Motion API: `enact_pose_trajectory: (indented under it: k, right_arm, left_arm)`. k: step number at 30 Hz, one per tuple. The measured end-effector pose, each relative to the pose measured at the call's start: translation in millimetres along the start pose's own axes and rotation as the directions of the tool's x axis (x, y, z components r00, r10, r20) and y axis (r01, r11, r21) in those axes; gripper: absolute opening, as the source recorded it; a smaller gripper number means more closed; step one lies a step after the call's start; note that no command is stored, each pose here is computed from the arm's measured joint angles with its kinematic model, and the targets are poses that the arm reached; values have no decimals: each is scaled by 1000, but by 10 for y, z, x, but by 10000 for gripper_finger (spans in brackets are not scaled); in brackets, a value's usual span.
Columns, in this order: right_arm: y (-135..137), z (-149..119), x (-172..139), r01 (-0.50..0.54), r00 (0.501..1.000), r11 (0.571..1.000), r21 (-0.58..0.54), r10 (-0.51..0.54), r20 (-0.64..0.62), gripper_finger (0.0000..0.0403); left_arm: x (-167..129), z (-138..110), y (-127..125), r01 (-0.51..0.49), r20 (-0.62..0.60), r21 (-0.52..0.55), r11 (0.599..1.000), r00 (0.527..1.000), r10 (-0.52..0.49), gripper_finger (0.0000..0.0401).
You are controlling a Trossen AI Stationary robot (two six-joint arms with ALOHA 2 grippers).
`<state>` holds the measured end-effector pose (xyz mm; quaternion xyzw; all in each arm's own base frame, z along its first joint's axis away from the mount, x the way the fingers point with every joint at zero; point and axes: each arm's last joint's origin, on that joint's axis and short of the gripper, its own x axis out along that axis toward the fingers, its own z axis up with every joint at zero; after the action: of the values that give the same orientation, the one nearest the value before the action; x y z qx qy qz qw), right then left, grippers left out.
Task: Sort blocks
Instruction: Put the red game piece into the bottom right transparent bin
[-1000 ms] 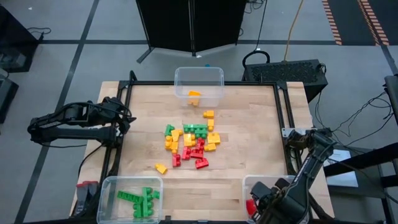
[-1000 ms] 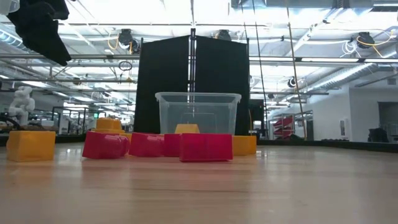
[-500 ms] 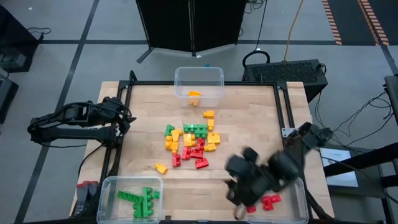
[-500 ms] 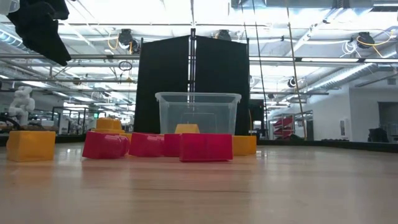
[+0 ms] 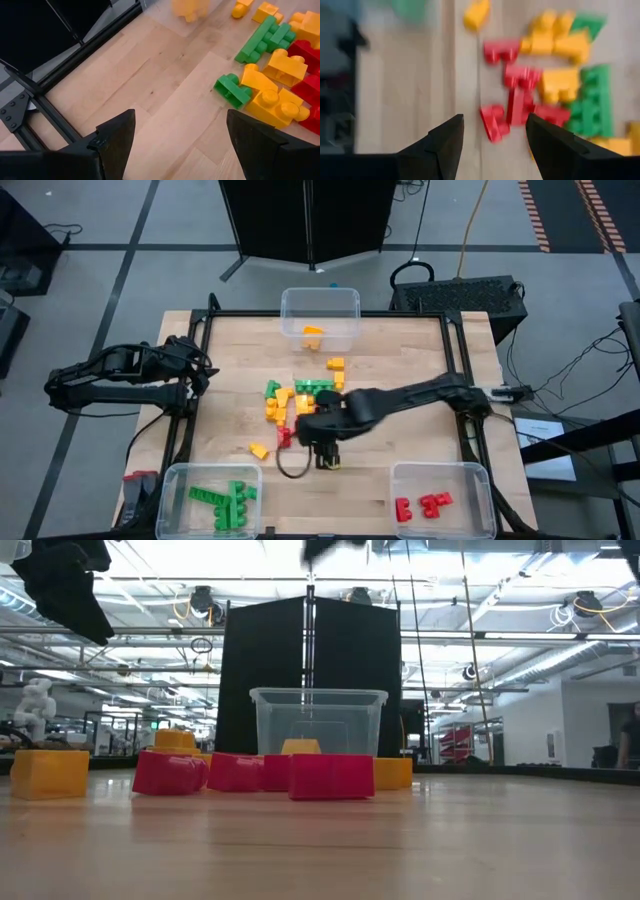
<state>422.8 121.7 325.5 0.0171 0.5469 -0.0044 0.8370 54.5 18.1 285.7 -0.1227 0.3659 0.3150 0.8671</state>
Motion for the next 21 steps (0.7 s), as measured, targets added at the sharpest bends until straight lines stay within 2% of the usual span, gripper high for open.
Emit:
enact_pose_trajectory:
  k: [3,7,11,17,21]
  right_arm:
    - [-92,-12,323,-54,989,998,-13,51,-141,206]
    - [-156,-27,640,-47,972,996,-72,29,-232,212]
    - [-144,-34,884,-50,964,991,-122,16,-264,243]
    - [-129,-72,1088,-53,950,990,-133,8,-313,302]
    - [-120,-61,1177,-57,953,988,-143,11,-304,318]
  left_arm:
    - [0,-1,0,0,0,1,1000,1000,0,287]
    - [0,-3,2,-2,-4,2,1000,1000,2,287]
    - [0,-6,3,-3,-6,4,1000,1000,3,287]
    - [0,-7,3,-3,-7,5,1000,1000,3,287]
    - [0,-7,3,-3,-7,5,1000,1000,3,287]
